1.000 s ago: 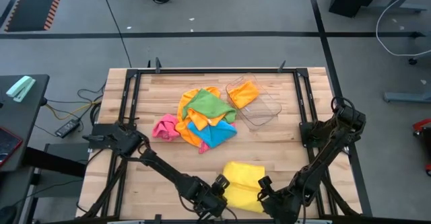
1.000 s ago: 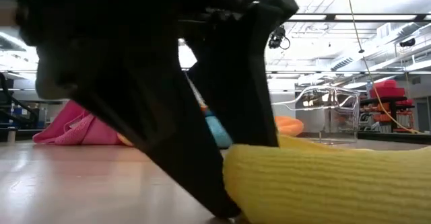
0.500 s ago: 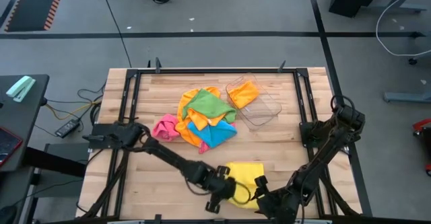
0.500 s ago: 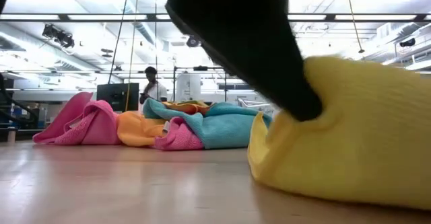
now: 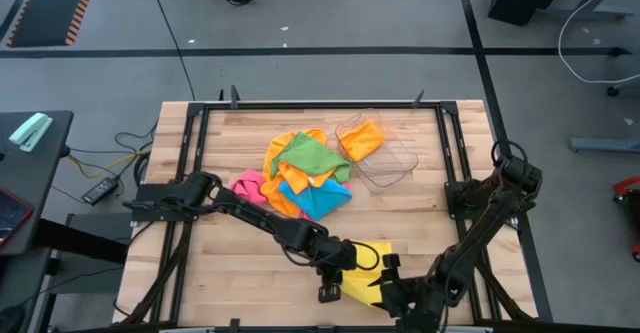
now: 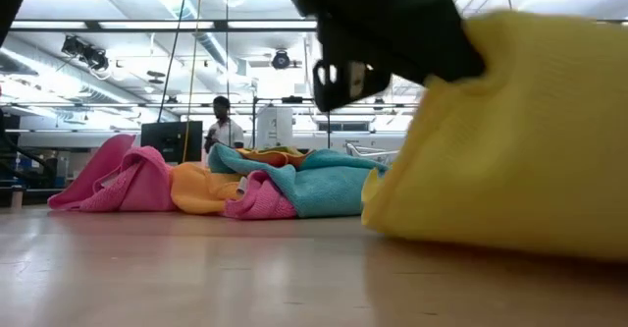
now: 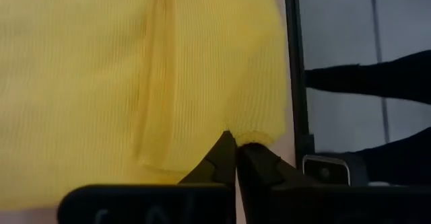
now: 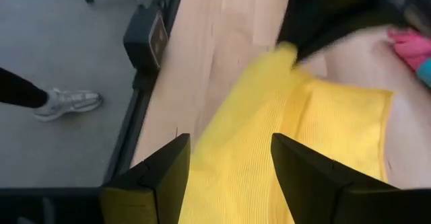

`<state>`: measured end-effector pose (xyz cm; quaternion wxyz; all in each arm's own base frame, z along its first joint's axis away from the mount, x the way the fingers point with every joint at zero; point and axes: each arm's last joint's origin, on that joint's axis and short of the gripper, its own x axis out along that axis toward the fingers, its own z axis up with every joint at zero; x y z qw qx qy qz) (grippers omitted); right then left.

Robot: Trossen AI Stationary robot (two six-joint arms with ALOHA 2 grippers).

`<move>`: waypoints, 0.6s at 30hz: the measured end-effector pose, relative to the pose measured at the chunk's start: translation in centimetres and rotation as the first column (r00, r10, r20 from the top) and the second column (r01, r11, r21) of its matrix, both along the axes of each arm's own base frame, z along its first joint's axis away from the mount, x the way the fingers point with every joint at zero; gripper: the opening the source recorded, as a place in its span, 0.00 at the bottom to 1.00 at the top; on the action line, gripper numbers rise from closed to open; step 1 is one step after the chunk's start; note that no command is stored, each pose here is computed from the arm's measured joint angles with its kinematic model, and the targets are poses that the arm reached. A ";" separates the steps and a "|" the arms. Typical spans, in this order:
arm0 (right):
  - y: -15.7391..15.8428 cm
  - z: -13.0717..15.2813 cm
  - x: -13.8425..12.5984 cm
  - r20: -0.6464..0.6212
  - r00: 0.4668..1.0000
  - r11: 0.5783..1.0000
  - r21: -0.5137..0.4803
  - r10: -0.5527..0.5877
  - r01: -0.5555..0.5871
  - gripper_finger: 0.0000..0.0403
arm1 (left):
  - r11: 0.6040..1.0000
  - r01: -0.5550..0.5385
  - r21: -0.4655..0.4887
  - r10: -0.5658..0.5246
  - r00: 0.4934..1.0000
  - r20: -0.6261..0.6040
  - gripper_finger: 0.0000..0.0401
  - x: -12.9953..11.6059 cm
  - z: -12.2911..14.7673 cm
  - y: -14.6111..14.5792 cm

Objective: Fold microfiber towels
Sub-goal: Fold the yellow towel

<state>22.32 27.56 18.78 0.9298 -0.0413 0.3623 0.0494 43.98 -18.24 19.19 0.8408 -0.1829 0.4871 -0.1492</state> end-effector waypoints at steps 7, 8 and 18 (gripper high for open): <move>0.3 -3.2 -3.5 -0.022 0.995 0.994 -0.043 0.099 -0.099 0.54 | 1.000 0.007 0.002 -0.007 1.000 0.000 0.02 -0.1 0.0 -0.2; 0.3 -3.6 -3.9 -0.028 0.992 0.991 -0.041 0.126 -0.127 0.54 | 1.000 0.007 0.004 -0.007 1.000 -0.001 0.02 -0.1 0.0 -0.2; -0.4 -5.8 -5.0 -0.034 0.957 0.953 -0.080 0.289 -0.291 0.54 | 0.997 -0.021 0.071 0.027 0.997 -0.076 0.04 -0.7 -0.6 0.3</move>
